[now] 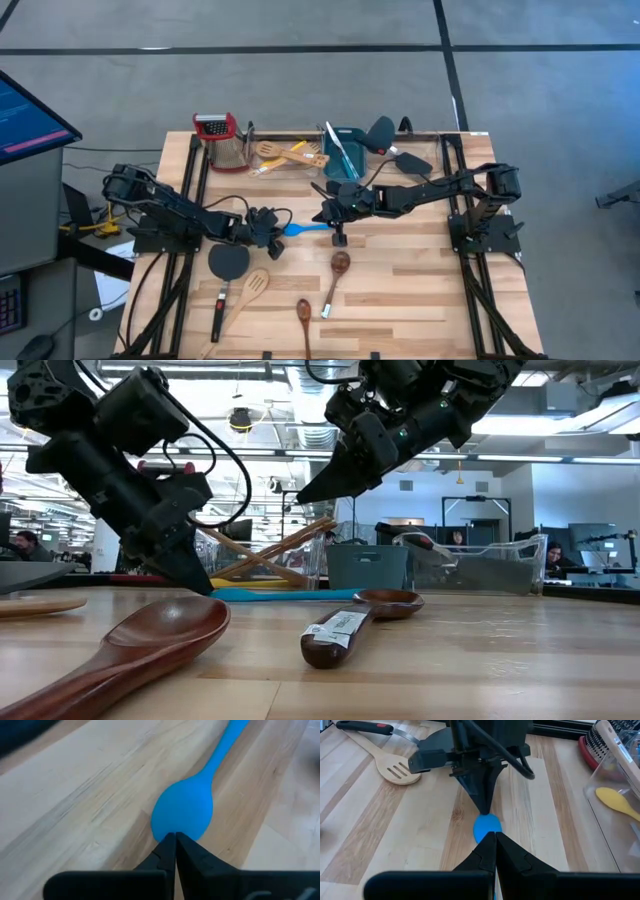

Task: Pick & Place Kitchen Items
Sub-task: Put the blue serving spoon into the left transparent bin

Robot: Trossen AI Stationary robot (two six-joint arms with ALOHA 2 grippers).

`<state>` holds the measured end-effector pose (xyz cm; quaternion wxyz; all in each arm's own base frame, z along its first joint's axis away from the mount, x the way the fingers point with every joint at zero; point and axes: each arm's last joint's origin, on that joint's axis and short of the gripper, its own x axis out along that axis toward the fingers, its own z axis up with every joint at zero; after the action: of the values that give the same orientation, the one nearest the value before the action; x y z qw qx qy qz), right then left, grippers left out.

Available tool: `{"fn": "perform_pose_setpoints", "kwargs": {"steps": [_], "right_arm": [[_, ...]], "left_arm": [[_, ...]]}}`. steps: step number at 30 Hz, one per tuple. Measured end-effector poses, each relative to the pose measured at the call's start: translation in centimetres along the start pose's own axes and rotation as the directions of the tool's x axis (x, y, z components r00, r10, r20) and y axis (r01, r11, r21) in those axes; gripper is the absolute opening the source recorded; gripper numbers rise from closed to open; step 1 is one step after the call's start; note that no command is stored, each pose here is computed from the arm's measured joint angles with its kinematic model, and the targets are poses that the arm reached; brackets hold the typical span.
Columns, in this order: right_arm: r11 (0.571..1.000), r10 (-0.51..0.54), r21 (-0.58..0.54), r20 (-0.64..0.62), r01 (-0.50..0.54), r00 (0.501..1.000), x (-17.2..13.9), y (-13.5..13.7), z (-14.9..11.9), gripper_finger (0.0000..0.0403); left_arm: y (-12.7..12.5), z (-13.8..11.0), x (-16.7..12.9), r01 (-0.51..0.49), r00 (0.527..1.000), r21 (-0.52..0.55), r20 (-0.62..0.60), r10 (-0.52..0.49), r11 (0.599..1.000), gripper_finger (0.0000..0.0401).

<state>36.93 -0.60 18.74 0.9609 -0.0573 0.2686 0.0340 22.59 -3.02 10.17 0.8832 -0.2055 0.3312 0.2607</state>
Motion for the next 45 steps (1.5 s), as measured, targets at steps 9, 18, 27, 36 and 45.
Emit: {"fn": "perform_pose_setpoints", "kwargs": {"steps": [9,18,27,36,45], "right_arm": [[1.0,0.009,0.004,-0.062,-0.009,0.998,-0.1,0.1,-0.6,0.0],[1.0,0.018,0.02,-0.122,-0.015,0.992,-2.1,0.1,-0.1,0.0],[0.998,0.024,0.054,-0.159,-0.015,0.987,-2.5,0.2,-0.2,0.0],[0.995,0.038,0.1,-0.25,-0.013,0.967,-2.7,0.3,-1.1,0.0],[0.994,0.05,0.109,-0.336,-0.014,0.941,-3.0,0.4,-1.9,0.0]], "left_arm": [[-0.1,0.6,-0.7,0.009,0.999,0.001,0.037,-0.009,1.0,0.0001],[-0.1,0.8,-0.8,0.016,0.999,0.001,0.047,-0.016,1.0,0.0001],[-0.1,0.6,-0.5,0.002,0.999,0.007,0.042,-0.003,1.0,0.0001],[0.0,0.0,0.3,-0.022,1.0,0.013,0.023,0.021,1.0,0.0001],[0.0,-0.3,0.9,-0.028,0.999,0.007,0.03,0.028,1.0,0.0001]]}}
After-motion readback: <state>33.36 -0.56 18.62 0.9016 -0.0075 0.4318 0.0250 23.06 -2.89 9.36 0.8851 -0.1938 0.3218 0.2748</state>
